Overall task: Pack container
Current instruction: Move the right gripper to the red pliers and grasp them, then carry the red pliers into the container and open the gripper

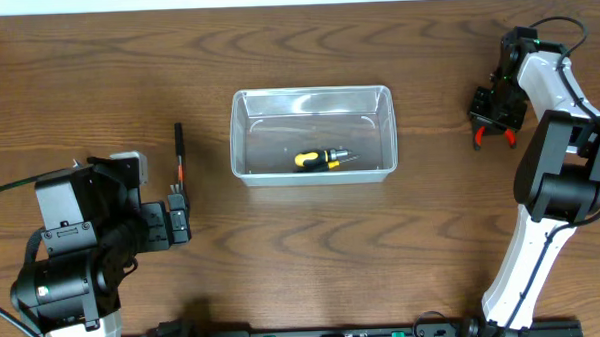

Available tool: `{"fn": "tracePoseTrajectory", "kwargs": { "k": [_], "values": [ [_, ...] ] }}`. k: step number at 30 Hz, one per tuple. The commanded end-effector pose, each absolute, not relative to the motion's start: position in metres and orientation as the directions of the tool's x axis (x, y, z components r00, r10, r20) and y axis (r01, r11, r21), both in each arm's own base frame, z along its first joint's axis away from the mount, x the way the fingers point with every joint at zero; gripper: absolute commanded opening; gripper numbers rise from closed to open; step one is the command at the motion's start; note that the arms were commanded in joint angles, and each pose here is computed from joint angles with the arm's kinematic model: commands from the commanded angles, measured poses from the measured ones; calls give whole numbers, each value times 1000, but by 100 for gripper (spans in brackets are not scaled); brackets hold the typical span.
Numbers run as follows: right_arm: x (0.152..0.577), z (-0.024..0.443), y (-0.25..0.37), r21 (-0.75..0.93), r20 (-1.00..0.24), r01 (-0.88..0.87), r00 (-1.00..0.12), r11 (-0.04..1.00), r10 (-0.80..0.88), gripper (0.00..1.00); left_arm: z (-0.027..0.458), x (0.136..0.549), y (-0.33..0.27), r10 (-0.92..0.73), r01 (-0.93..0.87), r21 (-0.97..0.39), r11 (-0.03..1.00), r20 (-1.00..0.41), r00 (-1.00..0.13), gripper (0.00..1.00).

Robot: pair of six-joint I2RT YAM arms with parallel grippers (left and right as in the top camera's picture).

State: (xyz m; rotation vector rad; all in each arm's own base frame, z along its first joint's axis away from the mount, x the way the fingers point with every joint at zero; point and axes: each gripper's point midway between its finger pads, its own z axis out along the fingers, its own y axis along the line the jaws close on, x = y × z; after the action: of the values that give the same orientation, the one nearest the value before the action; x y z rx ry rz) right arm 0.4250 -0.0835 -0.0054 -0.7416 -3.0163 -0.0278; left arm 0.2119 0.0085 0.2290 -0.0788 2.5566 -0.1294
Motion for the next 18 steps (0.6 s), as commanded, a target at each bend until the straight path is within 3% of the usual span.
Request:
{"fn": "tracePoseTrajectory", "kwargs": {
  "k": [1, 3, 12, 18],
  "values": [
    [403, -38, -82, -26, 133, 469, -874, 883, 468, 10, 236, 213, 9, -66, -15, -95, 995, -562, -825, 98],
    [403, -38, -82, -26, 133, 469, -874, 883, 468, 2, 236, 213, 9, -66, -15, -95, 995, -562, -825, 98],
    [409, -29, -77, 9, 124, 398, -911, 917, 394, 1, 236, 213, 9, -66, -15, -95, 995, -562, -825, 98],
    [434, 35, -60, 36, -11, 269, -963, 963, 269, 1, 236, 213, 9, -65, -14, -94, 995, -562, -825, 98]
  ]
}}
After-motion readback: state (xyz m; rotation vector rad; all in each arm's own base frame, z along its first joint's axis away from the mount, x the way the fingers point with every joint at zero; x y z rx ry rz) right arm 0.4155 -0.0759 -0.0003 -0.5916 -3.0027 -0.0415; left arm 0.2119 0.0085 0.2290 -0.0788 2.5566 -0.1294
